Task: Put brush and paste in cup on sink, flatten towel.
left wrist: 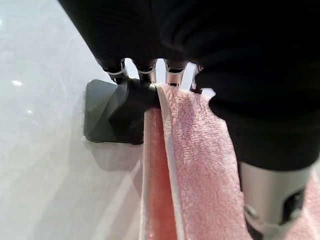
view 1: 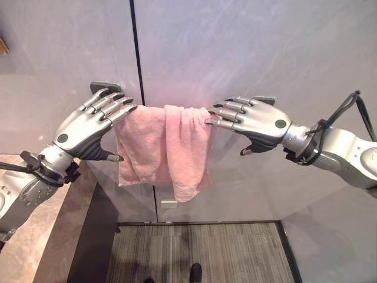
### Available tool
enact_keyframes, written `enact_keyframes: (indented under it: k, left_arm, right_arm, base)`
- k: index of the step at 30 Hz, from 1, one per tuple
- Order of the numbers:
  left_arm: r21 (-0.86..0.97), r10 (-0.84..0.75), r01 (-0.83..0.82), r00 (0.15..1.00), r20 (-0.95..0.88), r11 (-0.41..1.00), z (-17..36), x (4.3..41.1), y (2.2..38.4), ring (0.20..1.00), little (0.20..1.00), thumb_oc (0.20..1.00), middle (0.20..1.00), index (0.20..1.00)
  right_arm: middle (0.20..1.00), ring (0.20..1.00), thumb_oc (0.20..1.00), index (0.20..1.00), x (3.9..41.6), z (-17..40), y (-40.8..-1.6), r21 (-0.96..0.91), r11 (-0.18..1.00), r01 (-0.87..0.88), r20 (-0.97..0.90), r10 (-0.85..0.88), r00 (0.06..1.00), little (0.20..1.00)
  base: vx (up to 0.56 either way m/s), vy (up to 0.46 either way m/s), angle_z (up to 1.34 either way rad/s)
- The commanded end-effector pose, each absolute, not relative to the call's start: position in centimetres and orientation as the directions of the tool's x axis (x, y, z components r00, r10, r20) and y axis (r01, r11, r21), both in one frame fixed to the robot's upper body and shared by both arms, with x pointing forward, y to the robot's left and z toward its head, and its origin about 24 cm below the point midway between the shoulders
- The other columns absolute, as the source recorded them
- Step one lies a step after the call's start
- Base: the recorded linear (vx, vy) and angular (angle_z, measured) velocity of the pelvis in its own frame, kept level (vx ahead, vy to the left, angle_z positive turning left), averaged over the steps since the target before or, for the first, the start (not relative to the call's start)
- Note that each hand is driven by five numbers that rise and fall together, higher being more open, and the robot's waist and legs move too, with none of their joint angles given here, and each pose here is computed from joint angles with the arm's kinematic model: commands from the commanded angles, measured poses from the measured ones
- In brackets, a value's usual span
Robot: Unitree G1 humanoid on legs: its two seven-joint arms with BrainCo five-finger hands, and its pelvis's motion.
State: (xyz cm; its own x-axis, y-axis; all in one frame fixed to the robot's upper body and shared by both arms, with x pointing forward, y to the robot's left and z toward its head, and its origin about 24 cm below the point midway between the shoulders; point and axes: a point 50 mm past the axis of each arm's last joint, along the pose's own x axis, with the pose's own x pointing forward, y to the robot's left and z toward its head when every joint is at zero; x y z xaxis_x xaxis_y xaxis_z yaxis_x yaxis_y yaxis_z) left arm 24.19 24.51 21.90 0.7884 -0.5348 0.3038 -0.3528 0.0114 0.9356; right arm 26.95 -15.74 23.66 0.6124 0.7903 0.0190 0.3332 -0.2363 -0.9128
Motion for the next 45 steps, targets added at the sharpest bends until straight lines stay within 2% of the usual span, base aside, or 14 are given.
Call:
enact_keyframes:
  k: [1, 6, 9, 21, 25, 34, 39, 45]
  left_arm:
    - [0.986, -0.5, -0.127, 0.864, 0.056, -0.108, 18.3, 23.9, 26.0, 1.0, 1.0, 1.0, 1.0, 1.0]
    - [0.99, -0.473, -0.096, 0.881, 0.034, -0.107, 17.7, 23.9, 26.6, 1.0, 1.0, 1.0, 1.0, 1.0]
    - [0.99, -0.467, -0.092, 0.884, 0.033, -0.104, 17.6, 23.9, 26.7, 1.0, 1.0, 1.0, 1.0, 1.0]
    - [0.995, -0.419, -0.063, 0.908, 0.027, -0.072, 16.8, 24.0, 27.4, 1.0, 1.0, 1.0, 1.0, 1.0]
    - [0.996, -0.41, -0.058, 0.912, 0.028, -0.062, 16.7, 24.0, 27.5, 1.0, 1.0, 1.0, 1.0, 1.0]
    - [0.997, -0.403, -0.05, 0.915, 0.021, -0.063, 16.6, 24.2, 27.5, 1.0, 1.0, 1.0, 1.0, 1.0]
    - [0.998, -0.402, -0.04, 0.916, 0.016, -0.052, 16.3, 24.3, 27.5, 1.0, 1.0, 1.0, 1.0, 1.0]
    - [0.999, -0.38, -0.044, 0.925, 0.029, -0.029, 15.9, 24.4, 27.7, 1.0, 1.0, 1.0, 1.0, 1.0]
  right_arm:
    - [1.0, 1.0, 1.0, 1.0, 26.6, 19.6, -18.3, -0.913, -0.393, 0.112, -0.221, 0.706, 0.673, 1.0]
    - [1.0, 1.0, 1.0, 1.0, 27.1, 18.8, -21.1, -0.909, -0.414, 0.056, -0.23, 0.608, 0.759, 1.0]
    - [1.0, 1.0, 1.0, 1.0, 27.2, 18.7, -21.6, -0.912, -0.408, 0.047, -0.223, 0.589, 0.777, 1.0]
    - [1.0, 1.0, 1.0, 1.0, 27.5, 17.9, -25.8, -0.951, -0.308, -0.002, -0.137, 0.418, 0.898, 1.0]
    - [1.0, 1.0, 1.0, 1.0, 27.4, 17.9, -26.3, -0.966, -0.259, 0.014, -0.093, 0.398, 0.913, 1.0]
    - [1.0, 1.0, 1.0, 1.0, 27.4, 18.1, -26.3, -0.968, -0.248, 0.04, -0.063, 0.393, 0.917, 1.0]
    - [1.0, 1.0, 1.0, 1.0, 27.4, 17.8, -26.0, -0.978, -0.205, 0.039, -0.046, 0.397, 0.917, 1.0]
    - [1.0, 1.0, 1.0, 1.0, 27.4, 17.3, -25.5, -0.994, -0.064, 0.09, 0.059, 0.388, 0.92, 1.0]
  base:
    - [0.0, 0.0, 0.0]
    - [0.0, 0.0, 0.0]
    - [0.0, 0.0, 0.0]
    - [0.0, 0.0, 0.0]
    - [0.0, 0.0, 0.0]
    - [0.0, 0.0, 0.0]
    - [0.0, 0.0, 0.0]
    - [0.0, 0.0, 0.0]
